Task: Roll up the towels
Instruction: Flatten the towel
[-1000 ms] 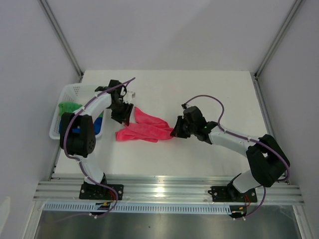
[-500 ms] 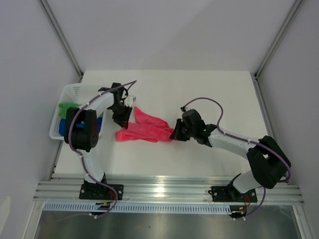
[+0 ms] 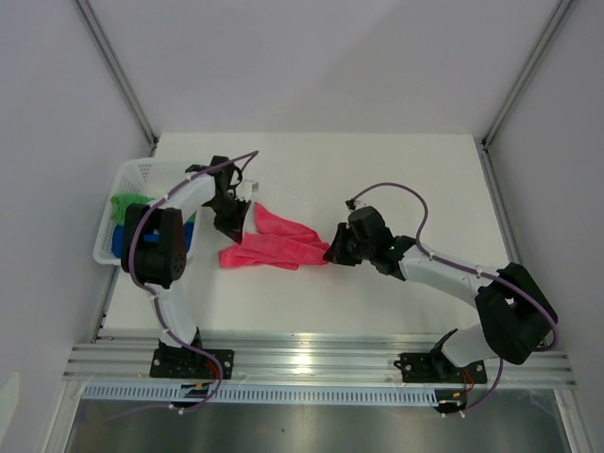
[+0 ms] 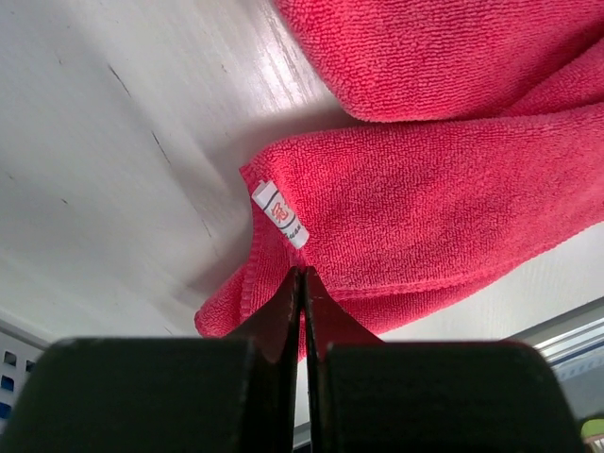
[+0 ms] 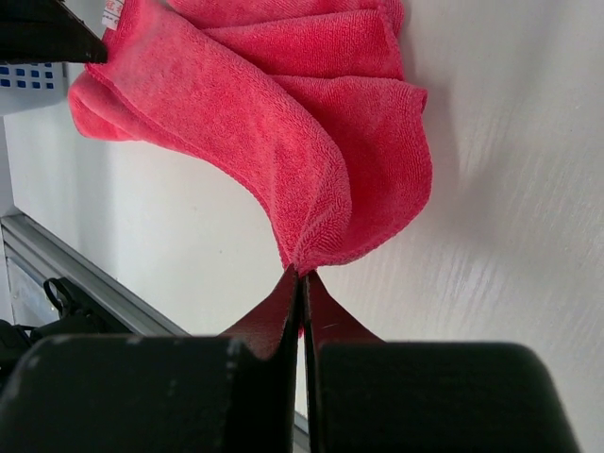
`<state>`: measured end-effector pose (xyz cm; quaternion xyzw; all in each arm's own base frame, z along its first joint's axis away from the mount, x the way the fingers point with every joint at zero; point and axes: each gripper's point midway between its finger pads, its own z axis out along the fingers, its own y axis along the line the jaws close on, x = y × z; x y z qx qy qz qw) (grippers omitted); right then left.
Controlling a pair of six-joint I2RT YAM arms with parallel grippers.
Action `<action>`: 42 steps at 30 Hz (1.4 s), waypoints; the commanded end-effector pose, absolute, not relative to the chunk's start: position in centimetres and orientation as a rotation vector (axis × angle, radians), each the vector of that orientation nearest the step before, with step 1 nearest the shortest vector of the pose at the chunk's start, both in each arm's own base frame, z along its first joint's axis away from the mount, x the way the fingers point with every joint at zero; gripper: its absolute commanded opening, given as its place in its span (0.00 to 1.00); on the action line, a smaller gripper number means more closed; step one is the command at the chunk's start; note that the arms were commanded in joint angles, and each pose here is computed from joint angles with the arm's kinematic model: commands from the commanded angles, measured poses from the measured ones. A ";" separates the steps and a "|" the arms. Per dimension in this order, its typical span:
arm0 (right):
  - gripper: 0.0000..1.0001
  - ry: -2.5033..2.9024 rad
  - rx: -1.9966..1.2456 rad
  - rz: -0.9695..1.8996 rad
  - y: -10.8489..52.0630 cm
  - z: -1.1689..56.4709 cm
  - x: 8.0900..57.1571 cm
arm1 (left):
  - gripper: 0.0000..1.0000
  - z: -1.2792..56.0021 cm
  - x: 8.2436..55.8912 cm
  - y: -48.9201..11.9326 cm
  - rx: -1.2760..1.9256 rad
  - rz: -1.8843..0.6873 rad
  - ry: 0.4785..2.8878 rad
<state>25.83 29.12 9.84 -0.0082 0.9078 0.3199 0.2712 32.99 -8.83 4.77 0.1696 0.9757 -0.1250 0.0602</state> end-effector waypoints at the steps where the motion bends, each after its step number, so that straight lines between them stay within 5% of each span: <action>1: 0.00 2.385 -0.002 0.862 28.8 11.4 26.3 | 0.01 7.6 33.5 -9.3 0.513 -0.431 2.868; 9: 0.00 2.274 0.024 0.853 26.8 16.0 28.1 | 0.01 15.8 34.4 -10.8 0.506 -0.499 2.640; 23: 0.00 1.761 -0.101 0.765 19.8 41.8 27.2 | 0.01 36.7 28.3 -11.5 0.536 -0.519 2.110; 29: 0.00 1.733 -0.139 0.709 20.1 44.2 27.1 | 0.01 41.9 26.8 -10.4 0.494 -0.431 1.925; 36: 0.00 1.794 -0.159 0.647 19.7 44.9 39.1 | 0.01 46.7 35.4 -10.1 0.391 -0.338 1.842; 42: 0.00 1.513 -0.081 0.715 17.0 52.5 52.4 | 0.01 52.0 46.2 -10.1 0.172 -0.322 1.637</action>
